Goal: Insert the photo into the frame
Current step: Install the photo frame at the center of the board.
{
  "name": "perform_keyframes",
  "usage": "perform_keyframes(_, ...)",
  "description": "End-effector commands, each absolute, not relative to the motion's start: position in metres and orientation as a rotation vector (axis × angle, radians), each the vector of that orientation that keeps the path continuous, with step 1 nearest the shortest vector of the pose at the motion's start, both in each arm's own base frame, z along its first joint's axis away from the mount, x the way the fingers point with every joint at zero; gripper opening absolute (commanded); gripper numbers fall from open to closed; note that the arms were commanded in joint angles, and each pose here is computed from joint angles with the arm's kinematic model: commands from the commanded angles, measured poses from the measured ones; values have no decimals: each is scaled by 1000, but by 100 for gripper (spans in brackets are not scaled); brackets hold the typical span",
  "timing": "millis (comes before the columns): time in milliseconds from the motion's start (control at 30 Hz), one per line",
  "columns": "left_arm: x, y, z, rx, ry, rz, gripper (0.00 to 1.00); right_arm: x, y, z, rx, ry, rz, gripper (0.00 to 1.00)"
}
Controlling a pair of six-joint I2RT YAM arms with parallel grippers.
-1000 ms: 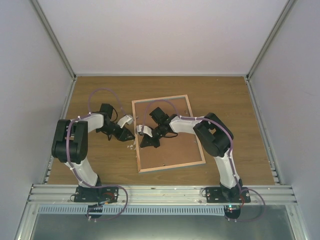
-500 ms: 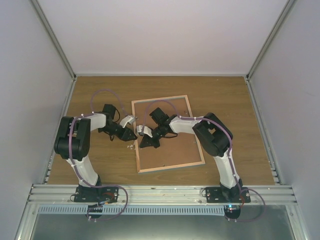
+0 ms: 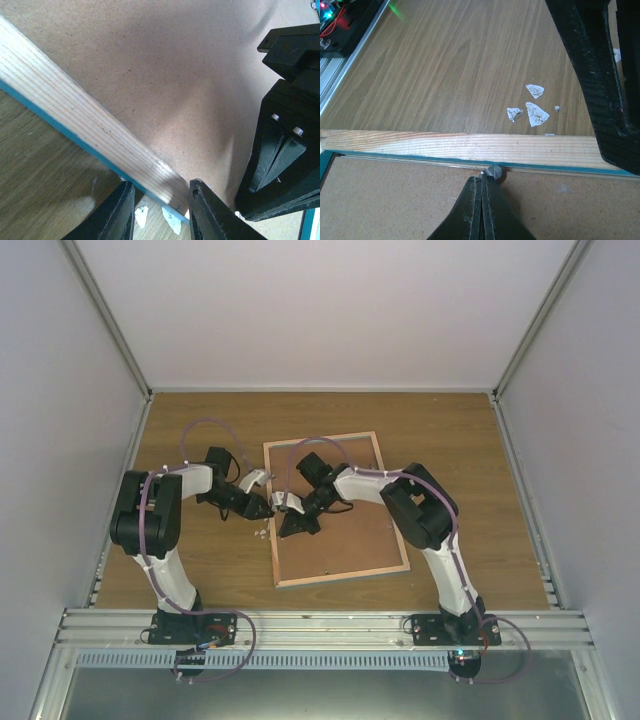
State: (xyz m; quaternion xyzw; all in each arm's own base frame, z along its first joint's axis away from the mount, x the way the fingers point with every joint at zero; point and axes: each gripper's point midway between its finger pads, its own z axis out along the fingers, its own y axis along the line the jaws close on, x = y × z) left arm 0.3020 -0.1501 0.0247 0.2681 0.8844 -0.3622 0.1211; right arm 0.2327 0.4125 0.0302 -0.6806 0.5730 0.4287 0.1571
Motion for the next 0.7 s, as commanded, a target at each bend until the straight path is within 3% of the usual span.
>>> perform_keyframes(0, 310, -138, -10, 823, 2646, -866, 32, 199, 412, -10, -1941, 1911, 1230, 1)
perform_keyframes(333, 311, -135, -10, 827, 2645, -841, 32, 242, 396, -27, -1680, 2208, 836, 1)
perform_keyframes(667, 312, -134, -11, 818, 2653, -831, 32, 219, 400, -10, -1776, 2066, 949, 1)
